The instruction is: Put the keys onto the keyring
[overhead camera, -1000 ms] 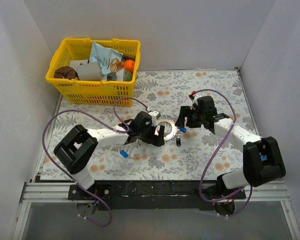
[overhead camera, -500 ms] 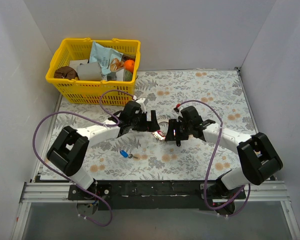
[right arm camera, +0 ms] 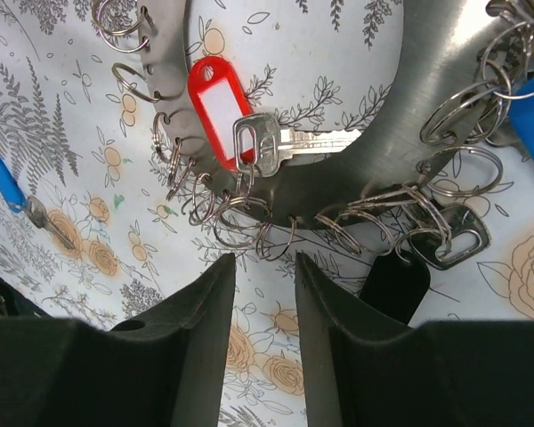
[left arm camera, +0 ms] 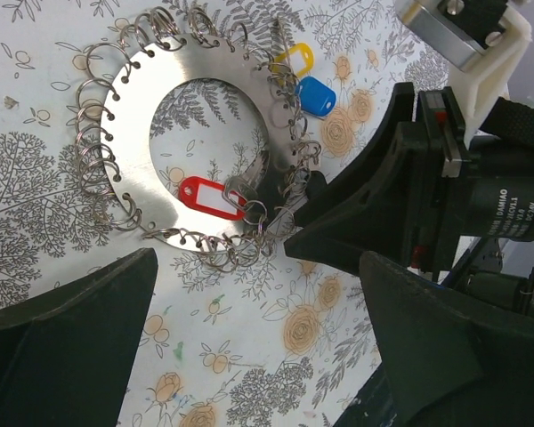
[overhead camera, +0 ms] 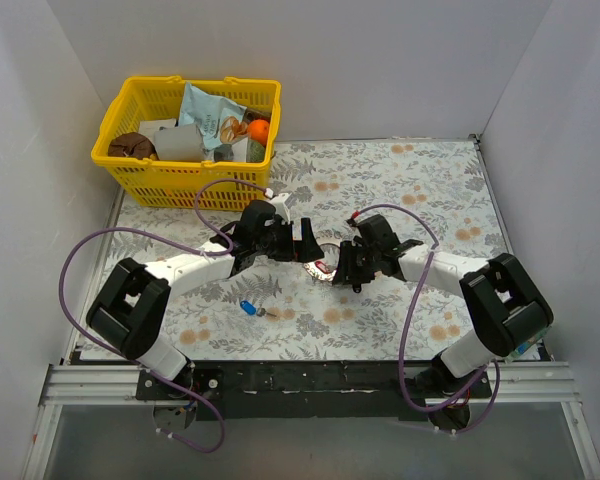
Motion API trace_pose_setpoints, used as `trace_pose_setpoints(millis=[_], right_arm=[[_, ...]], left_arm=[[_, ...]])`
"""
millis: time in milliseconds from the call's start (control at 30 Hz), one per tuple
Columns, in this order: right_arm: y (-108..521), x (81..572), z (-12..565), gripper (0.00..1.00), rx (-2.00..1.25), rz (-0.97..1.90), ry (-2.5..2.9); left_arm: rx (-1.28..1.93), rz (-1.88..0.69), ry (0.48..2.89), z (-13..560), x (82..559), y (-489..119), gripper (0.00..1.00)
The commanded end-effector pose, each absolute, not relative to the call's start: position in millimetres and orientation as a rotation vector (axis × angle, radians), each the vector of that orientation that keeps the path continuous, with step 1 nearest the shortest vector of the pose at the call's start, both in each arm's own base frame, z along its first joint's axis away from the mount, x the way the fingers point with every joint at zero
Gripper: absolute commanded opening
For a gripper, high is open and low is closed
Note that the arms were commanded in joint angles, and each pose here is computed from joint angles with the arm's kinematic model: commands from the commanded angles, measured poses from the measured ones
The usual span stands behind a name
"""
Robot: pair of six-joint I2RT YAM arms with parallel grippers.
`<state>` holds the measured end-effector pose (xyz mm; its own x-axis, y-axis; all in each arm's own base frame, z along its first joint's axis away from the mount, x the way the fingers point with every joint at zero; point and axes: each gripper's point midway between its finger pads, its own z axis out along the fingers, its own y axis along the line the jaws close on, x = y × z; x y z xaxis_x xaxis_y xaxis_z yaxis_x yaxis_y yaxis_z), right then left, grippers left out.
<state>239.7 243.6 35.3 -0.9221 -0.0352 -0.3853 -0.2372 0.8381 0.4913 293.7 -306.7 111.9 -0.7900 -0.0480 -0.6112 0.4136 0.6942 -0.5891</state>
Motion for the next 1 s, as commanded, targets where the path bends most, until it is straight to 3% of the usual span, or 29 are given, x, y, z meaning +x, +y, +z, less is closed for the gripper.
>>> trace_pose_setpoints(millis=[0, 500, 833, 967], right_arm=[[252, 250, 36, 0.4, -0.191, 0.793, 2.624], [257, 261, 32, 0.38, -0.184, 0.786, 2.615], [249, 256, 39, 0.1, -0.222, 0.762, 2.596], [249, 256, 46, 0.05, -0.276, 0.763, 2.572]], left_arm=[[0.336, -1.049, 2.272, 119, 288, -313, 0.98], [0.368, -1.06, 2.283, 114, 283, -313, 0.98], [0.393, -1.055, 2.267, 116, 281, -311, 0.98], [0.397, -1.033, 2.259, 118, 282, -309, 0.98]])
